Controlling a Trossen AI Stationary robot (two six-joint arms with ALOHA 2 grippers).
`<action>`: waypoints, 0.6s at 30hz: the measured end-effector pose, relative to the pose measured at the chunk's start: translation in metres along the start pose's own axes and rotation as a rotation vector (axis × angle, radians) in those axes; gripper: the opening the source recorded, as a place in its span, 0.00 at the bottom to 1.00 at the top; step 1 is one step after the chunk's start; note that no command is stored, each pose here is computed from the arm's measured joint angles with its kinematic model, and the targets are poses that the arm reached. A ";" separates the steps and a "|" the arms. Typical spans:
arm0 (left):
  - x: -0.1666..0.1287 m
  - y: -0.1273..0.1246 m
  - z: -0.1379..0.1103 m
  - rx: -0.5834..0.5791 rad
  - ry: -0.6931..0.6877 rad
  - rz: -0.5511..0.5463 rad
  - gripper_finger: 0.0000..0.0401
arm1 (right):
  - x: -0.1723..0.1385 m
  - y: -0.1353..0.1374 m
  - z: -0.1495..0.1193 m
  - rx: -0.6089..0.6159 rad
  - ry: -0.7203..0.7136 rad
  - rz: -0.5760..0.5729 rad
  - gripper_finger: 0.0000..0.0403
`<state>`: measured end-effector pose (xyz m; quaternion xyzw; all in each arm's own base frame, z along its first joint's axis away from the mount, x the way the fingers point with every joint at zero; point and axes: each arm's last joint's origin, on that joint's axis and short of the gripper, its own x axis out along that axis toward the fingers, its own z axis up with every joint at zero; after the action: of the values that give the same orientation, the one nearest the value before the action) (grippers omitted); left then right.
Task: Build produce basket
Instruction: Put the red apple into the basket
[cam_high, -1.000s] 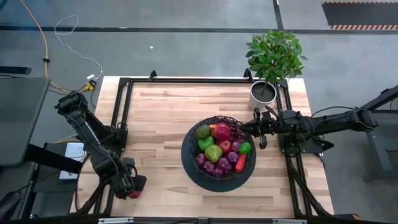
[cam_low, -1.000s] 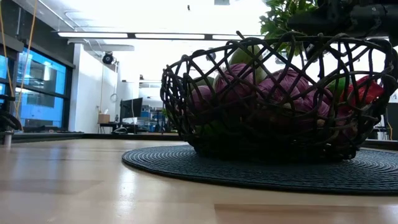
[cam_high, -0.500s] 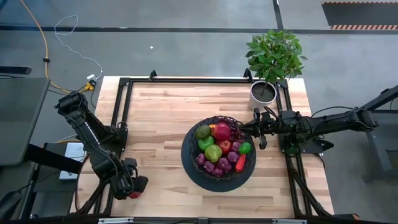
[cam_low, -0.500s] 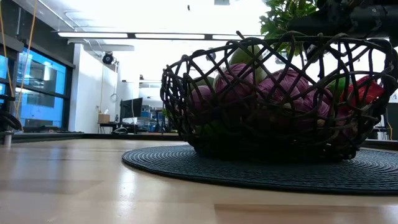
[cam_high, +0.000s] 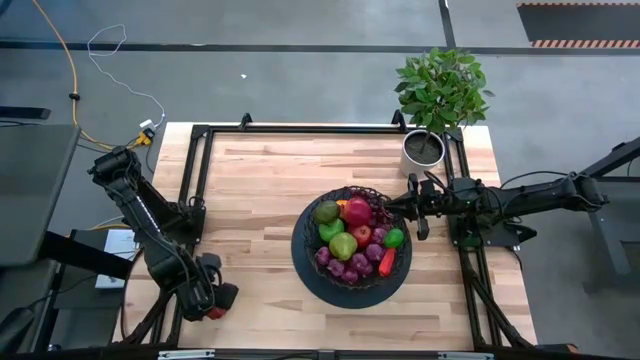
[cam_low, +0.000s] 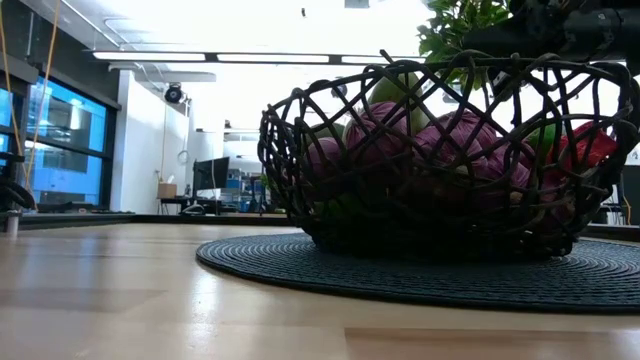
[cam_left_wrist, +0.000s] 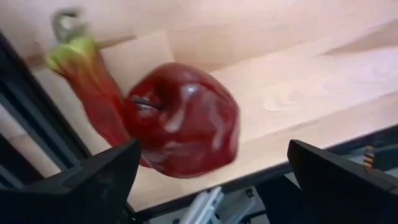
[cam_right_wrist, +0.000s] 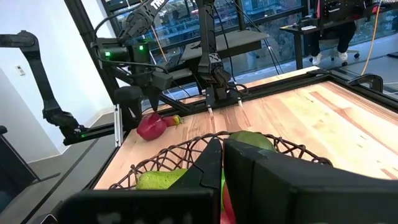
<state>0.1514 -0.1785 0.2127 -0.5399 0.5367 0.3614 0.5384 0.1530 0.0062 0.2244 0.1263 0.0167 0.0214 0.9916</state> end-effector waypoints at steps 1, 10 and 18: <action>0.000 -0.001 -0.001 0.001 0.007 -0.006 0.98 | 0.000 0.000 0.000 0.000 0.003 -0.001 0.00; 0.000 0.000 0.000 -0.012 0.014 0.013 0.97 | 0.000 0.000 -0.001 0.000 0.007 -0.002 0.00; 0.014 -0.001 -0.002 -0.016 -0.009 0.075 0.97 | 0.000 0.000 -0.001 0.000 0.006 -0.002 0.00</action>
<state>0.1547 -0.1831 0.1999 -0.5222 0.5513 0.3880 0.5223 0.1530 0.0062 0.2238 0.1263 0.0199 0.0209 0.9916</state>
